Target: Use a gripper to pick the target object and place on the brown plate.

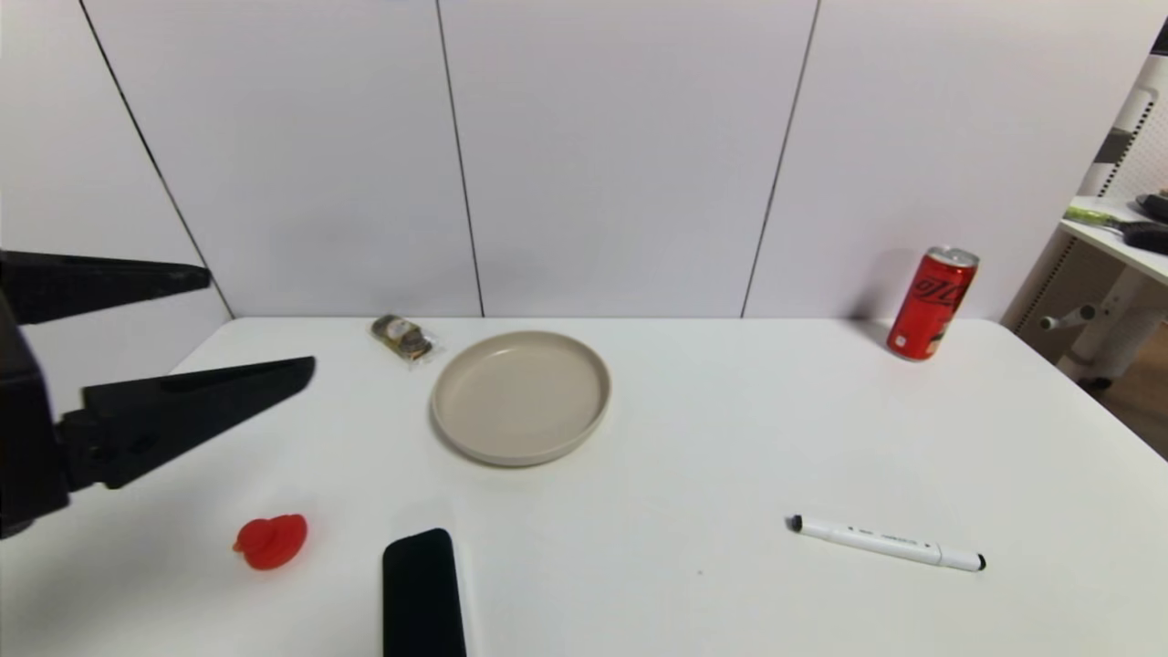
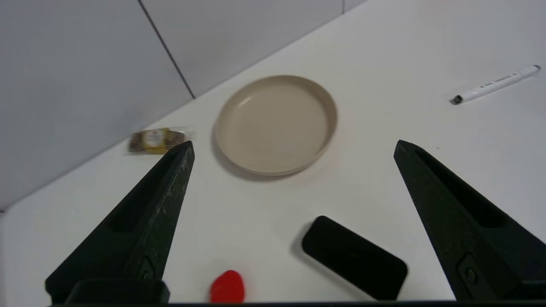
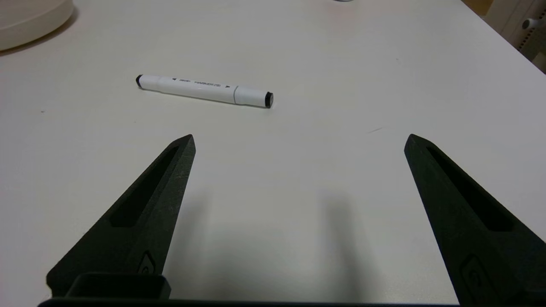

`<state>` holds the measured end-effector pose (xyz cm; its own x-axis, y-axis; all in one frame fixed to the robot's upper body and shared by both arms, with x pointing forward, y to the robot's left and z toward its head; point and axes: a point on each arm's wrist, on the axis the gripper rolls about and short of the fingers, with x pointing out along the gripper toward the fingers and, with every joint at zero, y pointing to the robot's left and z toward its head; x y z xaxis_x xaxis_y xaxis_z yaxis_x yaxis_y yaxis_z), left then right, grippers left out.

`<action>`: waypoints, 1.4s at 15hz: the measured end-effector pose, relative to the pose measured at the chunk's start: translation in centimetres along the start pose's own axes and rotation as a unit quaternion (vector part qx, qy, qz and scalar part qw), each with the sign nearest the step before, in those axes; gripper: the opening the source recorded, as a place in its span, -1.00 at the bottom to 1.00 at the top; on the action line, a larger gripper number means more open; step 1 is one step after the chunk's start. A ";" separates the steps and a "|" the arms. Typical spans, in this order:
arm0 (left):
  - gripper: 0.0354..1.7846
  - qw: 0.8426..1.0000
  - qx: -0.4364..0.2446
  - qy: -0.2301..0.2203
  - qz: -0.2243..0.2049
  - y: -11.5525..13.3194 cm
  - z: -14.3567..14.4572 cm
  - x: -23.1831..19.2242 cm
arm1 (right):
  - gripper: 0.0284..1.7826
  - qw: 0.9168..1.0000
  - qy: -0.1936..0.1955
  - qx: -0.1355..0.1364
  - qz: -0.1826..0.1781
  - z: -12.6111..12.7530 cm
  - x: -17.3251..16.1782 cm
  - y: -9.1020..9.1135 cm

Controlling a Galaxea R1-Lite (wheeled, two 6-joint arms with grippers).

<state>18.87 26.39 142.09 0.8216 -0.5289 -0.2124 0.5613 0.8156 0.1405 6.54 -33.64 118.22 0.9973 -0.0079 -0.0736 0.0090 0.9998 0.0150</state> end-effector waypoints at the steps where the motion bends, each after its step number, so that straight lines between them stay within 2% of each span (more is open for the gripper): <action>1: 0.89 0.999 -0.023 0.022 0.000 -0.6 0.3 0.9 | 0.90 1.000 0.000 -0.001 0.000 0.0 0.0 0.0; 3: 0.89 0.993 -0.071 0.085 0.041 -2.0 0.0 2.6 | 0.90 1.000 0.000 0.000 0.000 0.0 0.0 0.0; 6: 0.89 0.967 -0.138 0.178 0.118 -4.3 -1.8 4.0 | 0.90 1.000 0.000 0.000 0.000 0.0 0.0 0.0; 8: 0.89 0.942 -0.186 0.234 0.149 -5.8 -3.4 4.4 | 0.90 1.000 0.000 0.000 0.000 0.0 0.0 0.0; 11: 0.89 0.892 -0.254 0.303 0.219 -8.0 -5.9 5.4 | 0.90 1.000 0.000 0.000 0.000 0.0 0.0 0.0; 15: 0.89 0.837 -0.343 0.300 0.304 -10.6 -7.9 8.2 | 0.90 1.000 0.000 -0.001 0.000 0.0 0.0 0.0; 17: 0.89 0.817 -0.374 0.290 0.329 -11.6 -8.6 9.7 | 0.90 1.000 0.000 0.000 0.000 0.0 0.0 0.0; 18: 0.89 0.812 -0.382 0.289 0.333 -12.1 -8.9 10.4 | 0.90 1.000 0.000 0.000 0.000 0.0 0.0 0.0; 21: 0.89 0.815 -0.380 0.290 0.329 -13.1 -9.7 12.1 | 0.90 1.000 0.000 0.000 0.000 0.0 0.0 0.0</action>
<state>20.53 11.55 128.32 0.6113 0.1018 -0.7848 -0.3857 0.9042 -0.1832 6.54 -33.64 118.22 0.9973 -0.0079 -0.0736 0.0090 0.9998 0.0150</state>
